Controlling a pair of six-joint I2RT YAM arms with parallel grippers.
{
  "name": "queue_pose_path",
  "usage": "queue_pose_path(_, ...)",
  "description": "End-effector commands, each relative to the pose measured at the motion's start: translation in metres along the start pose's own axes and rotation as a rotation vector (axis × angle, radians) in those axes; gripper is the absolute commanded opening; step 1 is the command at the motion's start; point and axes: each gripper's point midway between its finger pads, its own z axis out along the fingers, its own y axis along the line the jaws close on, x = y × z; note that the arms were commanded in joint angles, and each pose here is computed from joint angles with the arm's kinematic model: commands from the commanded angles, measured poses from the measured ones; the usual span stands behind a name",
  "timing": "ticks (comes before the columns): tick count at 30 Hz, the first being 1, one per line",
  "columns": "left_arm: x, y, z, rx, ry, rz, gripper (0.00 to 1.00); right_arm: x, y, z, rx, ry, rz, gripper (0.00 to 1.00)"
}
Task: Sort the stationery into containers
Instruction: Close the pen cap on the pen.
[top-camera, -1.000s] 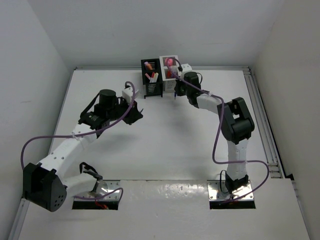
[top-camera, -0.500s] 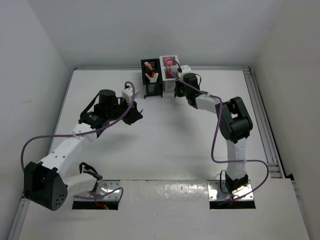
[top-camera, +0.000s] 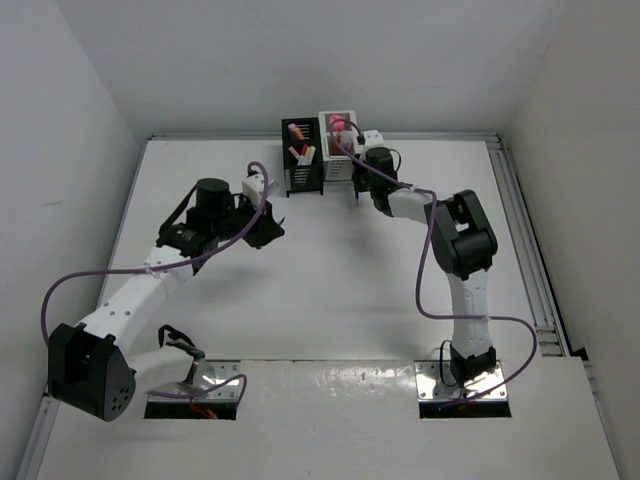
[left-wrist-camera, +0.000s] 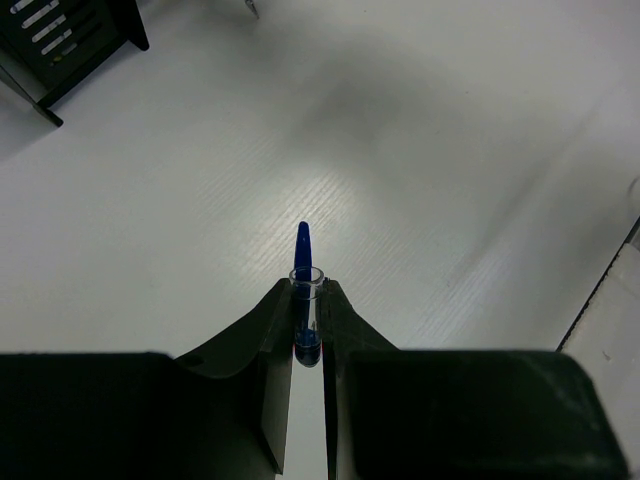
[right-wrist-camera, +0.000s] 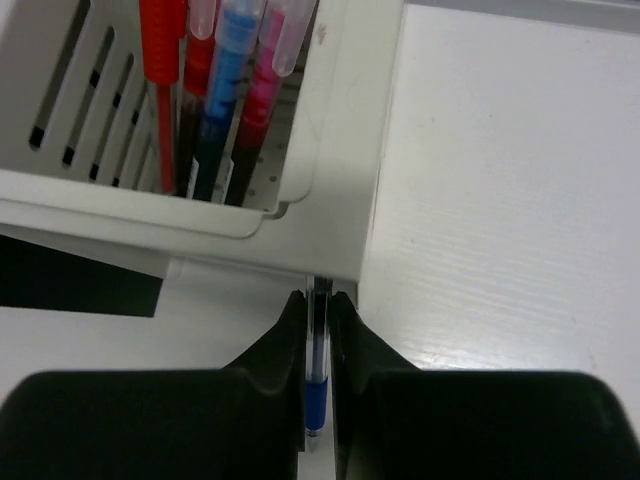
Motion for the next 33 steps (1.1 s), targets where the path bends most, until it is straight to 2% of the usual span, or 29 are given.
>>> queue_pose_path(1, -0.007, 0.005, 0.0, 0.003, -0.031, 0.024, 0.0, -0.046, 0.014, 0.006, -0.032, -0.133, 0.008, 0.05)
queue_pose_path(2, -0.008, 0.005, 0.0, 0.001, -0.032, 0.023, 0.0, -0.045, 0.015, 0.006, -0.036, -0.13, 0.009, 0.0)
queue_pose_path(8, -0.007, 0.003, -0.001, 0.011, -0.029, 0.016, 0.0, -0.051, 0.021, -0.014, -0.066, -0.099, 0.056, 0.0)
queue_pose_path(13, -0.001, -0.006, -0.005, 0.049, -0.033, 0.022, 0.0, -0.076, 0.023, -0.059, -0.104, -0.077, 0.108, 0.0)
queue_pose_path(14, -0.003, -0.011, -0.007, 0.07, -0.045, 0.026, 0.0, -0.096, 0.03, -0.078, -0.156, -0.1, 0.107, 0.0)
queue_pose_path(15, -0.004, -0.014, -0.008, 0.085, -0.051, 0.028, 0.0, -0.089, 0.03, -0.078, -0.161, -0.075, 0.108, 0.0)
queue_pose_path(18, -0.009, -0.028, -0.014, 0.143, -0.078, 0.032, 0.0, -0.128, 0.04, -0.128, -0.245, -0.105, 0.086, 0.0)
queue_pose_path(22, -0.029, -0.062, -0.029, 0.315, -0.159, 0.078, 0.0, -0.174, 0.065, -0.188, -0.395, -0.17, 0.039, 0.0)
queue_pose_path(24, -0.036, -0.079, -0.038, 0.41, -0.19, 0.11, 0.0, -0.19, 0.081, -0.214, -0.458, -0.179, 0.08, 0.0)
queue_pose_path(25, -0.043, -0.096, -0.047, 0.497, -0.222, 0.129, 0.0, -0.207, 0.09, -0.237, -0.488, -0.226, 0.091, 0.0)
queue_pose_path(28, -0.064, -0.119, -0.06, 0.585, -0.292, 0.112, 0.0, -0.239, 0.106, -0.281, -0.554, -0.338, 0.156, 0.0)
queue_pose_path(33, -0.1, -0.135, -0.081, 0.609, -0.387, 0.121, 0.0, -0.261, 0.131, -0.328, -0.718, -0.405, 0.294, 0.0)
